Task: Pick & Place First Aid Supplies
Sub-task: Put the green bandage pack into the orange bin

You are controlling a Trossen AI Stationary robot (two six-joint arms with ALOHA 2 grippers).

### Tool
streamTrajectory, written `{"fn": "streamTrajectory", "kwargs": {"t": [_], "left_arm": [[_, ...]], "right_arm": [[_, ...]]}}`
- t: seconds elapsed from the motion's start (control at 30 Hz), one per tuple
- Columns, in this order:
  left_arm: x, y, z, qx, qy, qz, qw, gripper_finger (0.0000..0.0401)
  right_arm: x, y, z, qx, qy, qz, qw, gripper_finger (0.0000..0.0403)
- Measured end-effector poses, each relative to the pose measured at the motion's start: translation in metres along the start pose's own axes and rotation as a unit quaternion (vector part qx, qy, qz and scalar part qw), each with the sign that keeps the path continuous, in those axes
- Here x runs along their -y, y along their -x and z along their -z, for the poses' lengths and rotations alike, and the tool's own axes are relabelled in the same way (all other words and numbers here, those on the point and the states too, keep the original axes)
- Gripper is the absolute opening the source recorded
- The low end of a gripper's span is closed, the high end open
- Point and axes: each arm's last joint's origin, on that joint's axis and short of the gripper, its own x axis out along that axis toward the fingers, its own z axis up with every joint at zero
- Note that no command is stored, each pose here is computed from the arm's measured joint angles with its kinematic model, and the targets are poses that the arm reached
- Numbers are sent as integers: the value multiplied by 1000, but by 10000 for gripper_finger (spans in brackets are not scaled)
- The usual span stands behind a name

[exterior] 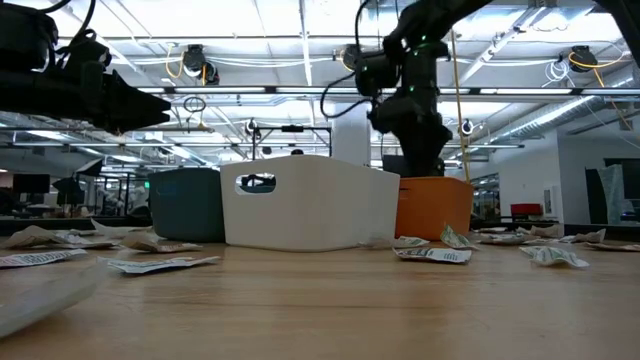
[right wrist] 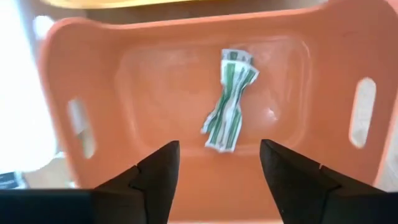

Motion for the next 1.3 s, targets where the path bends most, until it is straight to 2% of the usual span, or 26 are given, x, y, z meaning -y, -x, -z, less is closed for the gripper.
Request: {"fn": "streamTrajectory", "kwargs": {"t": [0.17,0.3,0.5,0.7,0.93,1.07,1.3], "left_arm": [[0,0,0,0,0,0,1000,367],[0,0,0,0,0,0,1000,367],[0,0,0,0,0,0,1000,367],[0,0,0,0,0,0,1000,367],[0,0,0,0,0,0,1000,367],[0,0,0,0,0,0,1000,367],[0,0,0,0,0,0,1000,367]], "right_arm": [[-9,12,11,-1,-5,-1,1000,207],[-19,20,19,3,13,-4,1000,204],[-49,26,35,12,122,-10,992,207],[-86,28,56,12,225,-15,974,205],[-122,26,81,8,370,-19,929,204],[-138,26,95,7,433,-22,901,206],[-161,25,118,6,539,-25,842,204]]}}
